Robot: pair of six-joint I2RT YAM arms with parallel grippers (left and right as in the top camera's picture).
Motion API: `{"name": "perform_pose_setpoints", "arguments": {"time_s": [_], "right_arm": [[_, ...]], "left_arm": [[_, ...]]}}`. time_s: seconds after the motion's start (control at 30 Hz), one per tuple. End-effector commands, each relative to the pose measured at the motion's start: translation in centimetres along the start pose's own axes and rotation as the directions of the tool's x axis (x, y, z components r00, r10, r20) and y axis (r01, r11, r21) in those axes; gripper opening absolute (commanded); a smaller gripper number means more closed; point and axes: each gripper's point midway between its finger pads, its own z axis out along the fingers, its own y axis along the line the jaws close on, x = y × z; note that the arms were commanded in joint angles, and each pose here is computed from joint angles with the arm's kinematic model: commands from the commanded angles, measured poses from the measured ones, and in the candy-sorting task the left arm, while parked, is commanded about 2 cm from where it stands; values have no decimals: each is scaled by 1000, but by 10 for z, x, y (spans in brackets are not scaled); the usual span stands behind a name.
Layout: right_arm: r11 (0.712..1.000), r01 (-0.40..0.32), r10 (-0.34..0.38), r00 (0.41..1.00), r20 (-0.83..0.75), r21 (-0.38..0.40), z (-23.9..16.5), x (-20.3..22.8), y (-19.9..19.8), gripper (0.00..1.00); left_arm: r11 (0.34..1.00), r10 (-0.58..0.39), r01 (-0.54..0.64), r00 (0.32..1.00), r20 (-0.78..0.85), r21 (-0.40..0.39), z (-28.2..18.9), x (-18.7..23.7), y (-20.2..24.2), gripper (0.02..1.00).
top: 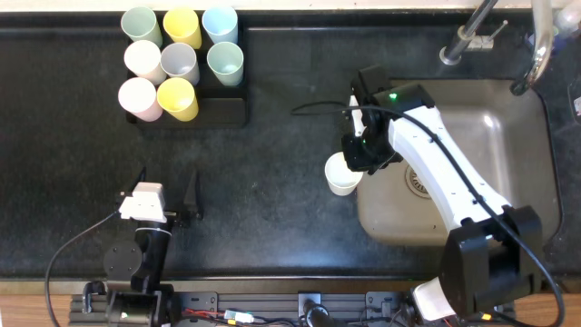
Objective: Store Cups
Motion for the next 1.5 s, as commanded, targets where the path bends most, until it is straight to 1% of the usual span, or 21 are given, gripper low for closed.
{"name": "perform_pose_setpoints", "arguments": {"time_s": [0.03,0.17,0.23,0.33,0.4,0.43,0.47,0.57,0.6,0.63,0.7,0.77,0.83,0.93,1.0,1.07,1.2,1.27,1.4,1.5], "right_arm": [[1000,10,-10,1000,-7,1,3,0,3,45],[1000,10,-10,1000,-9,8,4,1,1,47],[1000,14,-15,999,35,25,-4,-3,-1,42],[1000,16,-19,989,147,20,-34,-13,3,42],[1000,7,-6,967,255,-2,-68,-23,11,42],[1000,13,-2,935,356,-27,-102,-33,23,42],[999,24,-4,909,417,-44,-124,-40,33,42],[995,66,-13,841,541,-78,-174,-55,61,42],[993,85,-20,820,572,-87,-187,-59,72,42],[988,122,-37,776,630,-92,-207,-67,94,42],[986,146,-51,743,668,-87,-218,-75,117,45],[983,161,-62,735,675,-85,-216,-82,137,45],[982,165,-61,748,661,-97,-206,-92,153,42],[982,150,-45,773,633,-112,-182,-110,167,42],[980,151,-43,793,607,-128,-160,-124,177,42],[981,145,-41,807,589,-130,-145,-132,181,42],[982,147,-60,836,545,-118,-114,-139,189,42],[982,140,-55,847,529,-123,-103,-140,194,45],[977,160,-68,859,508,-140,-87,-143,206,45],[978,155,-68,866,495,-138,-77,-145,208,42]], "left_arm": [[1000,19,-19,1000,4,14,0,-1,-3,1000],[1000,19,-19,1000,4,15,0,-1,-3,1000],[1000,19,-19,1000,4,15,0,-1,-3,1000],[1000,19,-19,1000,4,14,0,-1,-3,1000],[1000,19,-19,1000,4,14,0,-1,-3,1000],[1000,19,-19,1000,4,14,0,-1,-3,1000],[1000,19,-19,1000,4,14,0,-1,-3,1000],[1000,19,-19,1000,4,14,0,-1,-3,1000],[1000,19,-19,1000,4,14,0,-1,-3,998],[1000,19,-19,1000,4,14,0,-1,-3,998],[1000,19,-19,1000,4,14,0,-1,-3,1000],[1000,19,-19,1000,4,14,0,-1,-3,1000],[1000,19,-19,1000,4,14,0,-1,-3,1000],[1000,19,-19,1000,4,14,0,-1,-3,1000],[1000,19,-19,1000,4,14,0,-1,-3,1000],[1000,19,-19,1000,4,14,0,-1,-3,1000],[1000,19,-19,1000,4,14,0,-1,-3,1000],[1000,19,-19,1000,4,14,0,-1,-3,1000],[1000,19,-19,1000,4,14,0,-1,-3,1000],[1000,19,-19,1000,4,15,0,-1,-3,1000]]}}
